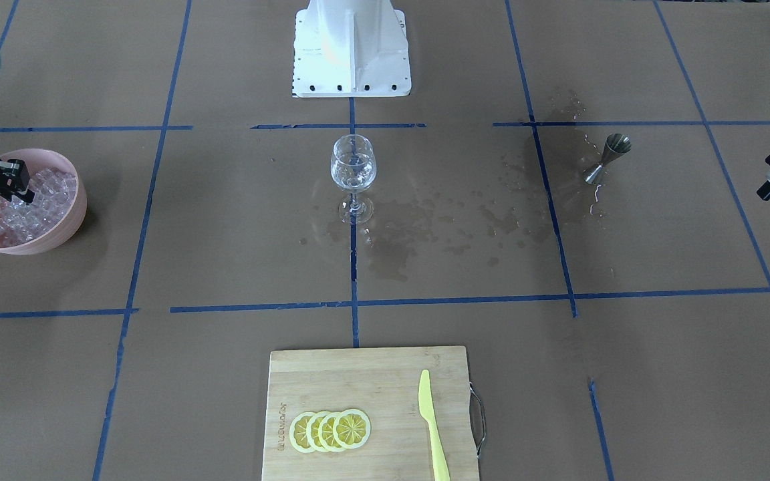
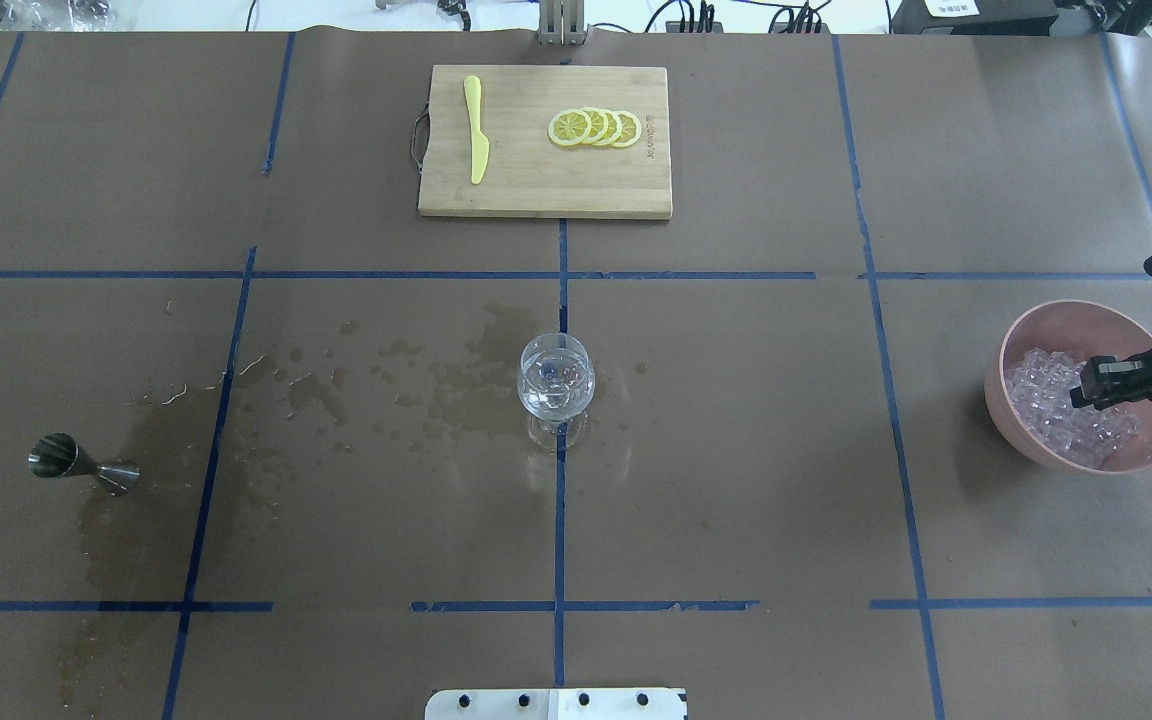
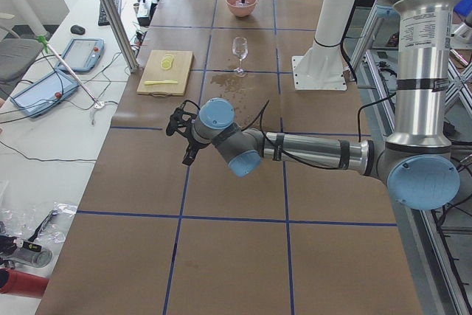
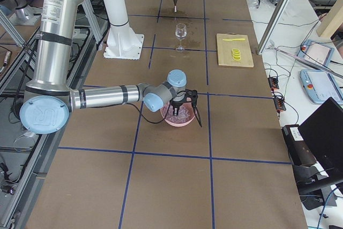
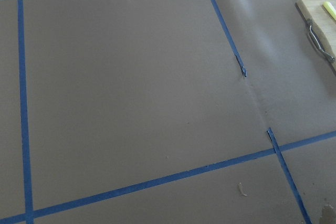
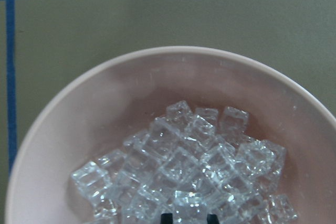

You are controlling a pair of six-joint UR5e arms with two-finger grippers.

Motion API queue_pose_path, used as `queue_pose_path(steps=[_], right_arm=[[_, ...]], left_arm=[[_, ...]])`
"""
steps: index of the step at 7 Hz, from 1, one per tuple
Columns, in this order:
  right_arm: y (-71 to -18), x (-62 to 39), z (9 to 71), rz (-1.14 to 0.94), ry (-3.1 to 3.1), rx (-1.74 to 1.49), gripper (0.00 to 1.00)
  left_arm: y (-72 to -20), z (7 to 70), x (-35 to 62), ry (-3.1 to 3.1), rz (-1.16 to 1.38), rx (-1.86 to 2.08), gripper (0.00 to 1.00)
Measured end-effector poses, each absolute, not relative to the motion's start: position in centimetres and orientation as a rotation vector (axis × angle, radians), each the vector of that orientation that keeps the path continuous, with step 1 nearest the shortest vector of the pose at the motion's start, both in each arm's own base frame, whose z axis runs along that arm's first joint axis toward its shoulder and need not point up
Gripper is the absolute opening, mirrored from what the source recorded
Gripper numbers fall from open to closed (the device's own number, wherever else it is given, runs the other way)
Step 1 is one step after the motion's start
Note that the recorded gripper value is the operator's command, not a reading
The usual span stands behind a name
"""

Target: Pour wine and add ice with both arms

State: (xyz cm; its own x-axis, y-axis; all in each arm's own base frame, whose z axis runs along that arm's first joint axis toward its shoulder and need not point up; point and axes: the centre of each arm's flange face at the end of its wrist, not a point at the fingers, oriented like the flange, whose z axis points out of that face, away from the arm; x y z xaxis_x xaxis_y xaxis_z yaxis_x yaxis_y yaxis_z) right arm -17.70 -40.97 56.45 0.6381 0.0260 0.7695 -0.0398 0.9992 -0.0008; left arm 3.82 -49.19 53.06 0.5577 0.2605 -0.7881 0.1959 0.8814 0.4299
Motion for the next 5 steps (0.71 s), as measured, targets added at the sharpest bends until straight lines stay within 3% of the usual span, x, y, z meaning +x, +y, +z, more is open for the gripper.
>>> queue_pose_path(steps=[5], right_arm=[[-42.2, -17.6, 37.9, 0.193, -1.105, 0.121, 0.0]], left_arm=[[-49.0, 53.1, 3.8, 0.993, 0.03, 0.512, 1.0]])
